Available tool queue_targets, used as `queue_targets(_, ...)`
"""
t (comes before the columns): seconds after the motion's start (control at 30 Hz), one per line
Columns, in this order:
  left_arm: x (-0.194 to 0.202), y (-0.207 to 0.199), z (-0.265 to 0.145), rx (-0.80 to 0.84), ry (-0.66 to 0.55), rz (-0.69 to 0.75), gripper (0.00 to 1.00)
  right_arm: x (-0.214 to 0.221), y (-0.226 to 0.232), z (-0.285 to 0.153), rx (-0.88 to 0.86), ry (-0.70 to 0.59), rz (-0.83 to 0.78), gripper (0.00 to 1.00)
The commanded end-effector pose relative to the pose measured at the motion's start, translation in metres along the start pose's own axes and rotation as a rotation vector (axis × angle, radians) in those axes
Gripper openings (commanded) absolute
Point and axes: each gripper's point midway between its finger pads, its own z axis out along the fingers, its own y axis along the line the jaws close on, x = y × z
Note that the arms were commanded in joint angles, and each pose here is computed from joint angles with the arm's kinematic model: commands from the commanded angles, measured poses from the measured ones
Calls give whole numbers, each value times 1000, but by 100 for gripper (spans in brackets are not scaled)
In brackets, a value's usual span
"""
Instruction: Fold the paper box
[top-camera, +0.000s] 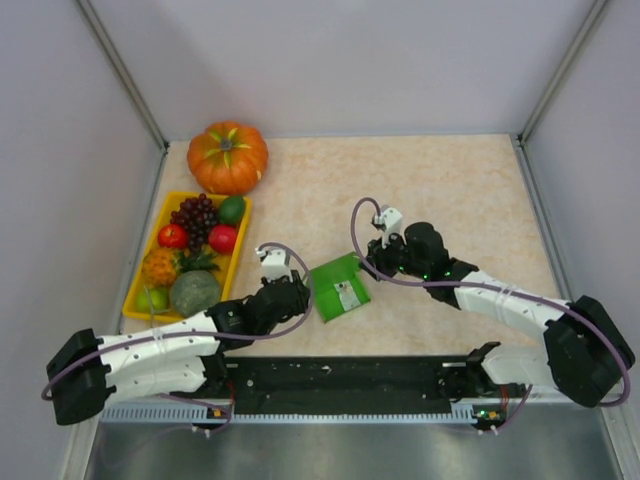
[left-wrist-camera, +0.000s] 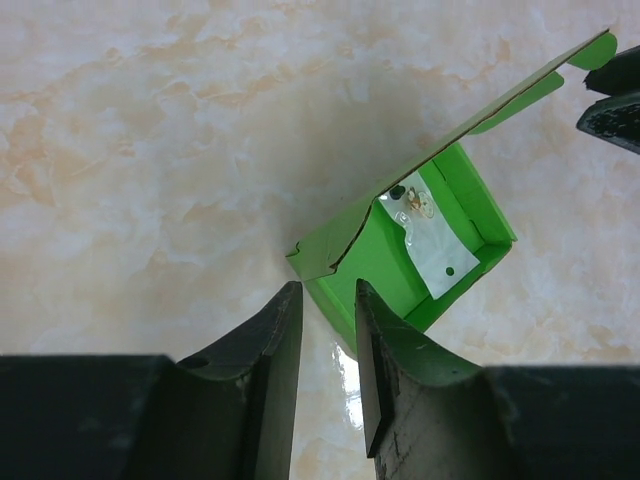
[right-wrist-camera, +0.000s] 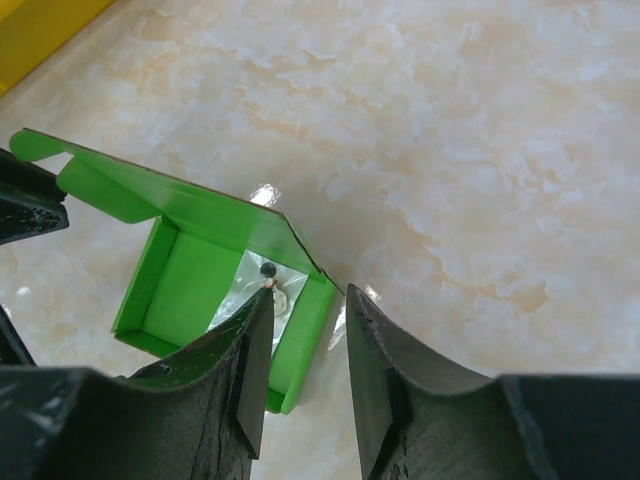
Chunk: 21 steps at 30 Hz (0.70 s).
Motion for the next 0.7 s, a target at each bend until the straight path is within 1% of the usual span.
queue_targets(0.0,-31,-21,2,32,-85,-27,32,-17,-9,12,24,-87,-41,35)
queue_targets(0.27,-31,-20,9,1,-85,-4,29,-16,-7,21,2,-82,-56,35)
queue_targets(0.33,-30,-19,11,-10,-83,6,25,-13,-7,22,-4,-77,-56,33)
queue_targets(0.4,-30,-20,12,-13,-79,12,24,-14,-4,22,-18,-80,-61,32)
queue_targets(0.5,-29,-21,14,-22,-71,31,19,-11,-5,23,-16,-73,-57,28)
queue_targets(0.67,-33,-24,16,-28,-71,49,14,-8,0,26,-49,-68,-57,25)
